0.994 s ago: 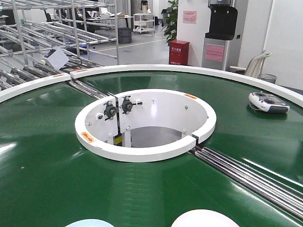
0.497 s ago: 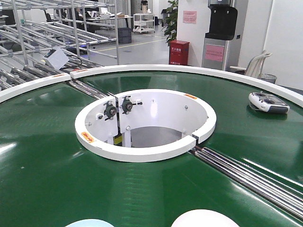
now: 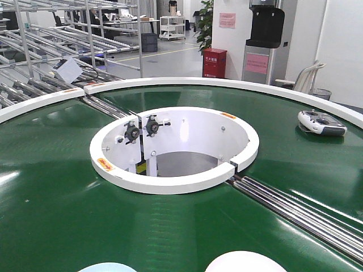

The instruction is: Grab plate from conveyor and place on tray

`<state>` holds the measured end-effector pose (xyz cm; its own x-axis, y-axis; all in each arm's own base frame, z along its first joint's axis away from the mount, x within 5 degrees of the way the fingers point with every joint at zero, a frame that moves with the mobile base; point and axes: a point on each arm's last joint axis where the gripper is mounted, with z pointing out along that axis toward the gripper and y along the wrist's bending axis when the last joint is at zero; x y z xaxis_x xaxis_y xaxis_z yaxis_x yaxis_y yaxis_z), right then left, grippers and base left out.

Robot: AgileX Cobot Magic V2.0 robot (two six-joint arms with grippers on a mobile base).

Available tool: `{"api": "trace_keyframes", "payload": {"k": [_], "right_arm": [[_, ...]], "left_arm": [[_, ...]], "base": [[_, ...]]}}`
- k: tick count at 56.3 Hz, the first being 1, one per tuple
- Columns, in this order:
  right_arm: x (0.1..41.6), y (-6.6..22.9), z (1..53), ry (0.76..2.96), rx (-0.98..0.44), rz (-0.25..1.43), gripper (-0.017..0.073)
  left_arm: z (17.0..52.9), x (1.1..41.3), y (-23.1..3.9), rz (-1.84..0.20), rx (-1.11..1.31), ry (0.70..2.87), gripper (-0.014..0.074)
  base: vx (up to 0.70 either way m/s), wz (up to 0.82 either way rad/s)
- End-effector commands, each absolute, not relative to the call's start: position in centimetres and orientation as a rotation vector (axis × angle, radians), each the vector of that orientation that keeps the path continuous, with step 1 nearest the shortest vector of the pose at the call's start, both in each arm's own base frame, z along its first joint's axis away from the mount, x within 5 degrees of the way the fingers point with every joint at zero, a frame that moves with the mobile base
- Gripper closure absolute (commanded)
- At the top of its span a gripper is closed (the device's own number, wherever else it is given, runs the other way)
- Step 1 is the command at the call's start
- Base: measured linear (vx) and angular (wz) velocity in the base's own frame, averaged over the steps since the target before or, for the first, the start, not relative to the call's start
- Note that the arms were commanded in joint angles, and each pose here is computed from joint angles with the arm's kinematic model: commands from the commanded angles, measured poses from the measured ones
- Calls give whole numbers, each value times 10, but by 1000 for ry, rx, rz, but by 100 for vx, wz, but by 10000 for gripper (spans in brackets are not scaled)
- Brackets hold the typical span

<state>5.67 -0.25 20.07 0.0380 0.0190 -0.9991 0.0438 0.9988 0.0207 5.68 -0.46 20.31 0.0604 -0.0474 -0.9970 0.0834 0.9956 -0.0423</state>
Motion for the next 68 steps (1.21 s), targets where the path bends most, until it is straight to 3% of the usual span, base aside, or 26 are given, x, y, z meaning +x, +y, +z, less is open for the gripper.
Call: {"api": "trace_keyframes", "payload": {"k": [1, 6, 14, 19, 26, 39, 51, 59, 68], "right_arm": [[53, -3, 220, 1318, 40, -35, 568], [44, -3, 254, 1202, 53, -20, 568], [21, -1, 335, 1132, 23, -46, 568], [24, -1, 380, 1147, -25, -116, 568], [48, -2, 422, 1209, -45, -137, 568], [93, -3, 423, 1335, 35, -9, 568], [109, -2, 411, 1451, 59, 36, 545], [109, -2, 411, 1453, 55, 32, 435], [109, -3, 411, 1452, 55, 31, 188]], "left_arm": [[223, 52, -4, -118, 16, 1271, 591], [251, 46, -4, -182, -26, 1168, 591], [337, 21, -2, -218, -45, 1092, 591], [393, 23, -2, -150, -6, 1103, 591], [437, 56, -4, -137, -2, 1220, 591], [434, 115, -9, -130, -1, 1413, 591], [428, 125, -10, -126, 1, 1470, 582], [429, 125, -10, -125, 2, 1463, 501], [429, 125, -10, -125, 1, 1465, 332]], "base": [[0, 0], [0, 0], [0, 0], [0, 0], [0, 0], [0, 0], [0, 0], [0, 0], [0, 0]]}}
